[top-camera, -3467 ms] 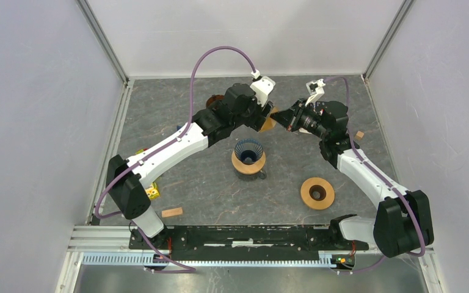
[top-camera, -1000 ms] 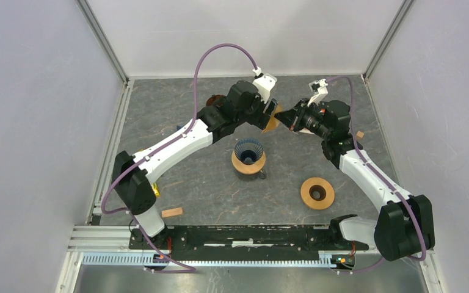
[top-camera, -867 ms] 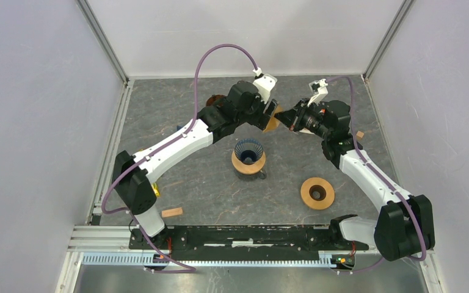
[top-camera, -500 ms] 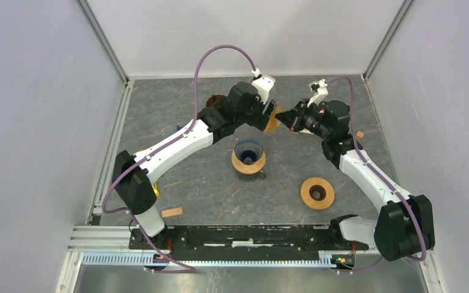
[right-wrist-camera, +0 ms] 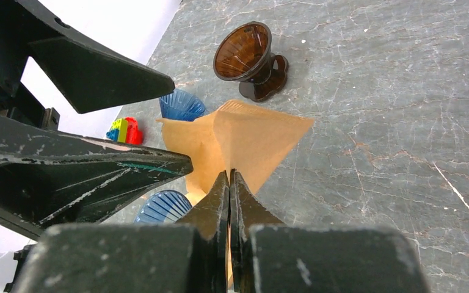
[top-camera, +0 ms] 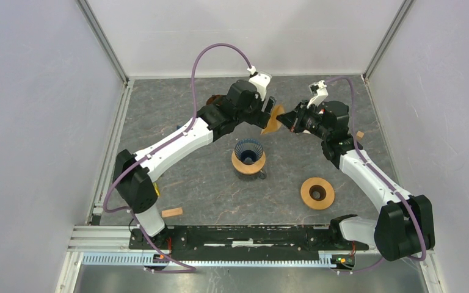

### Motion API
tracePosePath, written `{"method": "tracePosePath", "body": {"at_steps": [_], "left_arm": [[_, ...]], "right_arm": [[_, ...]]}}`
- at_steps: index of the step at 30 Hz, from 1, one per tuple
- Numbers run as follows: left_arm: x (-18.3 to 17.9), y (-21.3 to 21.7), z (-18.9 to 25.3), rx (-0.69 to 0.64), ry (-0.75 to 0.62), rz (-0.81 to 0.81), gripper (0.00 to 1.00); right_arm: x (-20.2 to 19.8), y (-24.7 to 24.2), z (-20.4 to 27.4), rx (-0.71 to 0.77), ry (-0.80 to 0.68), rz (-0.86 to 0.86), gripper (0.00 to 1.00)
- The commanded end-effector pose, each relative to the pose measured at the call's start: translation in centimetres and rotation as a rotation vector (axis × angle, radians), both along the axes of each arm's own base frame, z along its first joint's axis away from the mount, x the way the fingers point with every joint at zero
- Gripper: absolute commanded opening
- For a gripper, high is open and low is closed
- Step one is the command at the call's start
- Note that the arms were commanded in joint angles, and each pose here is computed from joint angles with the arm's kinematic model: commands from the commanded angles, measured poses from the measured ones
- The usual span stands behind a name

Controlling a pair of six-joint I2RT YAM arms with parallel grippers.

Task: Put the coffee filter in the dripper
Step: Place the coffee filter in the coffee dripper.

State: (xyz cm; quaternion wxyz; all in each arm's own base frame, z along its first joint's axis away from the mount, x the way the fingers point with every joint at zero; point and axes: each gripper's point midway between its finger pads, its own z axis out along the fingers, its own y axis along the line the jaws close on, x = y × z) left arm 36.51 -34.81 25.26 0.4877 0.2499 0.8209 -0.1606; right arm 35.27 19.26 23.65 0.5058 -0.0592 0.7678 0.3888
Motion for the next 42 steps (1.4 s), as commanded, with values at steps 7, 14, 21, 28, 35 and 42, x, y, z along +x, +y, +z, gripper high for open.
{"method": "tracePosePath", "body": {"at_steps": [7,14,21,28,35,42], "left_arm": [[1.0,-1.4,0.9,-0.102,0.061,0.039,0.87],[0.8,-1.2,-0.2,-0.077,0.065,0.021,0.87],[-0.2,-2.2,-0.7,-0.102,0.084,-0.055,0.8],[-0.4,-3.2,-0.6,-0.125,0.093,-0.094,0.67],[-0.5,-4.0,-0.5,-0.128,0.099,-0.138,0.48],[-0.2,-4.3,-0.4,-0.121,0.091,-0.145,0.25]], "right_arm": [[0.7,-0.5,3.2,-0.001,-0.092,-0.033,0.0],[0.8,-0.6,3.5,-0.007,-0.097,-0.038,0.0],[1.0,-0.7,3.3,-0.01,-0.093,-0.044,0.0],[0.9,-0.7,3.3,-0.01,-0.097,-0.044,0.0],[0.8,-0.7,3.0,-0.002,-0.093,-0.045,0.0],[0.9,-0.8,3.0,-0.011,-0.095,-0.051,0.0]]}}
